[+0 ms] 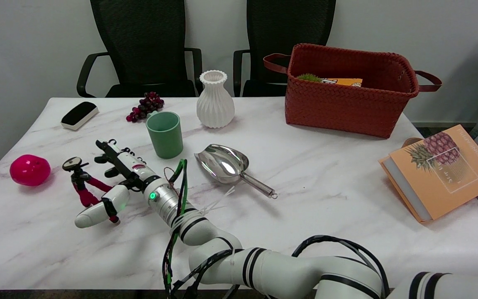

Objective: Pick up the flexible tripod.

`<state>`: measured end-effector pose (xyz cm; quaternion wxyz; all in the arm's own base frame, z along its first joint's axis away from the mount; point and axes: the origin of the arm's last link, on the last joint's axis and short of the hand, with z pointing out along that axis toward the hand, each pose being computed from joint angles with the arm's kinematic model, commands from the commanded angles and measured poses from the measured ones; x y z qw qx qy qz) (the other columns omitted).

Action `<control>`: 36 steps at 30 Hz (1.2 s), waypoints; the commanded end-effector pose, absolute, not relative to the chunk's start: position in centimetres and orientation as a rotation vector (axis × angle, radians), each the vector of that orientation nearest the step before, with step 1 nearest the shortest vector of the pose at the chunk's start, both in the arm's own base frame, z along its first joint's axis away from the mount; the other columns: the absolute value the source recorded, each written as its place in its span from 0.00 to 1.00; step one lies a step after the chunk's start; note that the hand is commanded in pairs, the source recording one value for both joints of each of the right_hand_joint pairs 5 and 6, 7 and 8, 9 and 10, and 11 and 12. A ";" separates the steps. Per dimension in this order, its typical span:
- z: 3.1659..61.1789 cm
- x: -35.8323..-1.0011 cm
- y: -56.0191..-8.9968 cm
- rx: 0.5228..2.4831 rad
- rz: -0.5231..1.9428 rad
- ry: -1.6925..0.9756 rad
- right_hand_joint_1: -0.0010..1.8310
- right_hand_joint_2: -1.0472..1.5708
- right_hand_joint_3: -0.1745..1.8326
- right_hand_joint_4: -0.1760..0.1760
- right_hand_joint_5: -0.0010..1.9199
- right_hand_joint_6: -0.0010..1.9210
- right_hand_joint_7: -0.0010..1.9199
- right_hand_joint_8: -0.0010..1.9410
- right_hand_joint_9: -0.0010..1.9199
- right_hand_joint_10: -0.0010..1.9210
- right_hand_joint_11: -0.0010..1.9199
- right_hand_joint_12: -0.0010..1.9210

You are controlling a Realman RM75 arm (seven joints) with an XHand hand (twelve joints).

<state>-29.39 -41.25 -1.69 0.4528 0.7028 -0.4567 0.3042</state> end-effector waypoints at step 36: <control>-4.8 -28.6 -40.5 1.749 0.736 -1.220 0.54 0.23 0.30 0.50 0.01 0.01 0.13 0.13 0.02 0.02 0.20 0.20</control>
